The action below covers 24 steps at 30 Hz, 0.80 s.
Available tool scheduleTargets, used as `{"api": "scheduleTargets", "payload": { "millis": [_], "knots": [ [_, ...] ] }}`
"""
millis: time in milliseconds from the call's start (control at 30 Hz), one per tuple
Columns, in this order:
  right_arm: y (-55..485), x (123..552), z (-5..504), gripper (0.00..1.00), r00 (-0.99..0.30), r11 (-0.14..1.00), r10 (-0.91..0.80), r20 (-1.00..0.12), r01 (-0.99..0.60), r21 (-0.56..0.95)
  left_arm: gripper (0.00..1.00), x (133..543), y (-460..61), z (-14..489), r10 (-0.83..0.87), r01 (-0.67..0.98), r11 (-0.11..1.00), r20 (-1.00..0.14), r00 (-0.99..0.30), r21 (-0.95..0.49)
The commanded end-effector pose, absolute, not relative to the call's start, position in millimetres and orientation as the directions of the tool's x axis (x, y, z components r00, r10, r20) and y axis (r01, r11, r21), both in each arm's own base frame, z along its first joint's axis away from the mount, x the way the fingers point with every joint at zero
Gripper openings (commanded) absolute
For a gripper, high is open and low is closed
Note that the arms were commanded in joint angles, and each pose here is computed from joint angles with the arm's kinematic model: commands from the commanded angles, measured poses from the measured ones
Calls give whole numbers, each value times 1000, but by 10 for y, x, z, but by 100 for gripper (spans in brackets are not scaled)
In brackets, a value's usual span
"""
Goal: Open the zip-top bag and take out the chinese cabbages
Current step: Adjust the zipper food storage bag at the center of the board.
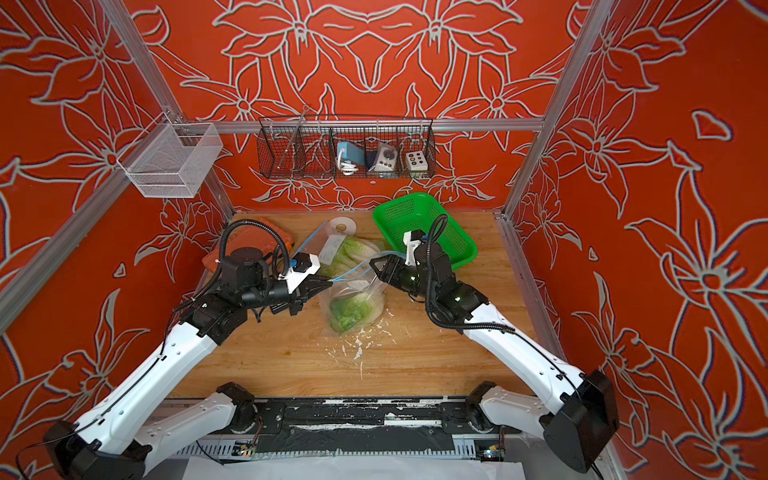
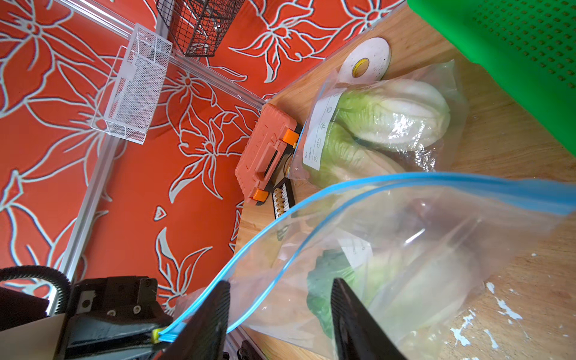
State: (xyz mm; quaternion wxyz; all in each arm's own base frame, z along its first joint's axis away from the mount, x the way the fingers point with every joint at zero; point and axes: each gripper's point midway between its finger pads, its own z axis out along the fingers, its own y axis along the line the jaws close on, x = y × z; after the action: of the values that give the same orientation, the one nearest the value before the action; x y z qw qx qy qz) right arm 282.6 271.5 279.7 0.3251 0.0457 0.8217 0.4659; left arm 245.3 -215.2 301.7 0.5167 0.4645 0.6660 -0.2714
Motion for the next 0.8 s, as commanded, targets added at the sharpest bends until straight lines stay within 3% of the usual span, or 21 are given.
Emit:
{"api": "scheduleTargets", "payload": {
  "millis": [0,233,300,367,400,433,467,567,633,767],
  "knots": [
    [2810,2832,2763,44,-804,542,368,-467,-223,810,7,2434,-2171,3029,326,907,405,-945,-22,118],
    [2933,2915,2692,39,-828,559,330,-453,-215,801,8,2389,-2184,3026,329,914,379,-944,11,143],
    [2919,2926,2664,24,-827,574,327,-457,-210,792,10,2389,-2179,3013,332,913,381,-943,12,145],
    [2877,2932,2632,0,-821,593,328,-468,-207,778,14,2384,-2171,3013,333,911,383,-943,16,151],
    [2851,2929,2632,0,-815,603,328,-477,-209,770,20,2381,-2167,3020,331,910,386,-943,18,153],
    [2815,2926,2623,0,-808,617,325,-491,-211,758,45,2392,-2157,3032,327,905,399,-945,9,146],
    [2769,2917,2605,0,-802,634,323,-502,-211,744,62,2424,-2138,3054,315,895,427,-949,-13,130],
    [2592,2876,2510,0,-786,687,309,-536,-205,697,91,2463,-2099,3192,257,868,485,-966,-30,103],
    [2444,2840,2431,0,-779,720,303,-549,-190,668,98,2516,-2043,3328,176,831,552,-984,-40,64],
    [2142,2728,2244,0,-784,754,317,-534,-133,643,98,2539,-1994,3548,63,802,597,-998,-21,21]
  ]
}}
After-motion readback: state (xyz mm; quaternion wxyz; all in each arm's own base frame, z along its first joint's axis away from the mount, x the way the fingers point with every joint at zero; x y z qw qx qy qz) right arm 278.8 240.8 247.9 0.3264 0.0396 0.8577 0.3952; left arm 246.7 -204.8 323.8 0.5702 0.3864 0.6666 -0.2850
